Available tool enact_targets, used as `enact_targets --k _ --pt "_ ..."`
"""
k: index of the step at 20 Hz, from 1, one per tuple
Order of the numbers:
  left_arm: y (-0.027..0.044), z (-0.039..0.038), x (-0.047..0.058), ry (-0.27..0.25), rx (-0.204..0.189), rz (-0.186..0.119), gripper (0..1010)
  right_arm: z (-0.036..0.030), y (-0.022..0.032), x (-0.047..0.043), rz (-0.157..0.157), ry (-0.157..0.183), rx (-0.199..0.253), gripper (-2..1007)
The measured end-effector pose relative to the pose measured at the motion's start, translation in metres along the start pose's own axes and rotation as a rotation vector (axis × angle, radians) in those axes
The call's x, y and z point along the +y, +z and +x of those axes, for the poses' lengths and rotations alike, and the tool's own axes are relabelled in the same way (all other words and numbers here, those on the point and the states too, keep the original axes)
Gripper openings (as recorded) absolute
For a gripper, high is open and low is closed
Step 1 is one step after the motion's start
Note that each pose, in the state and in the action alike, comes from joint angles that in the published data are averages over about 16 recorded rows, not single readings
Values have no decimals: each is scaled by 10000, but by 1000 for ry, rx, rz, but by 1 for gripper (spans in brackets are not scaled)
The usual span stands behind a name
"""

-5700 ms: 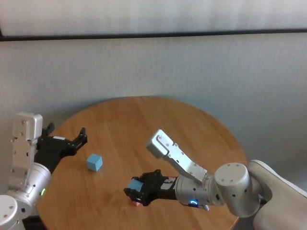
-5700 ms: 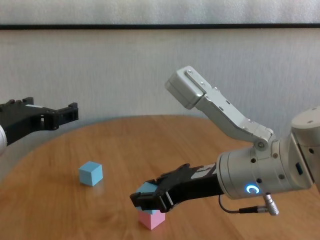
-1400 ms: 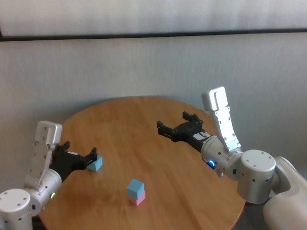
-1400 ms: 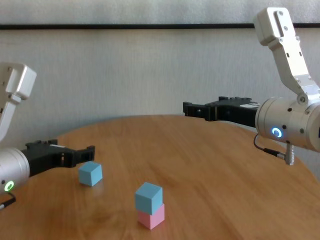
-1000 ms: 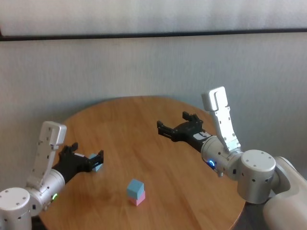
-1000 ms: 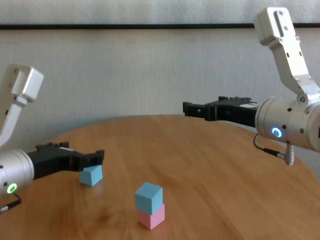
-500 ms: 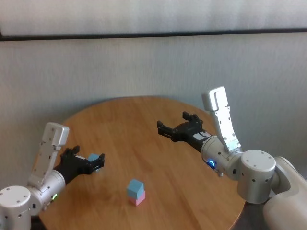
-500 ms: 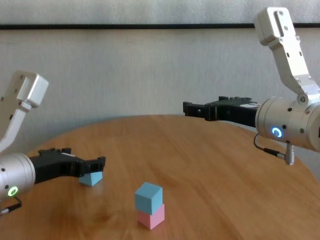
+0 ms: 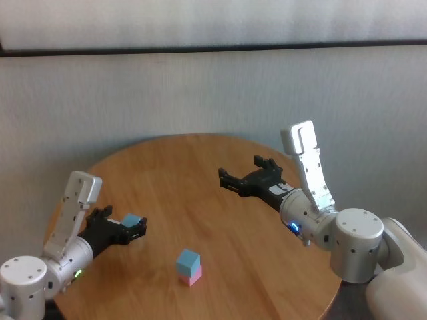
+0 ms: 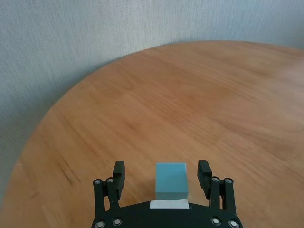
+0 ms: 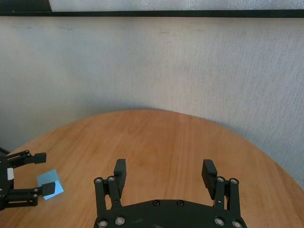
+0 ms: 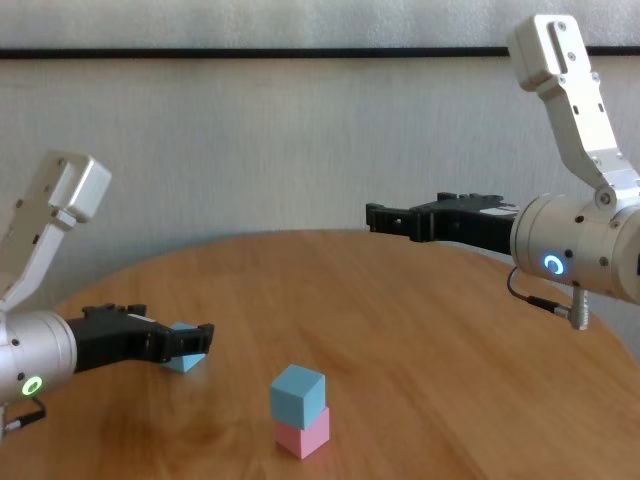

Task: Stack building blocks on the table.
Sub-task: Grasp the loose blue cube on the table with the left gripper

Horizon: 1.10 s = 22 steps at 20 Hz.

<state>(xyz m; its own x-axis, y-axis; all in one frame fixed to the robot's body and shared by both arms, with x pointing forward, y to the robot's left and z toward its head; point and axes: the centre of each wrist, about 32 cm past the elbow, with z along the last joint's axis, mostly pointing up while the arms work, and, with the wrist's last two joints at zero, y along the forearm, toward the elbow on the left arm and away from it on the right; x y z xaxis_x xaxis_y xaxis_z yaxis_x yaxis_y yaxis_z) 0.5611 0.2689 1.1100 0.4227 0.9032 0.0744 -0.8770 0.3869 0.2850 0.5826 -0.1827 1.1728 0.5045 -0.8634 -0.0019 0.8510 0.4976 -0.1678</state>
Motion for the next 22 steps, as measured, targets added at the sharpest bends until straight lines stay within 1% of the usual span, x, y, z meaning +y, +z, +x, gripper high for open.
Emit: enact_targets --k 9,22 --pt "10 9 -41 7 -14 24 1000 0 0 0 0 0 0 1005" --pt "18 18 -76 9 10 65 1000 0 0 0 0 0 0 1005"
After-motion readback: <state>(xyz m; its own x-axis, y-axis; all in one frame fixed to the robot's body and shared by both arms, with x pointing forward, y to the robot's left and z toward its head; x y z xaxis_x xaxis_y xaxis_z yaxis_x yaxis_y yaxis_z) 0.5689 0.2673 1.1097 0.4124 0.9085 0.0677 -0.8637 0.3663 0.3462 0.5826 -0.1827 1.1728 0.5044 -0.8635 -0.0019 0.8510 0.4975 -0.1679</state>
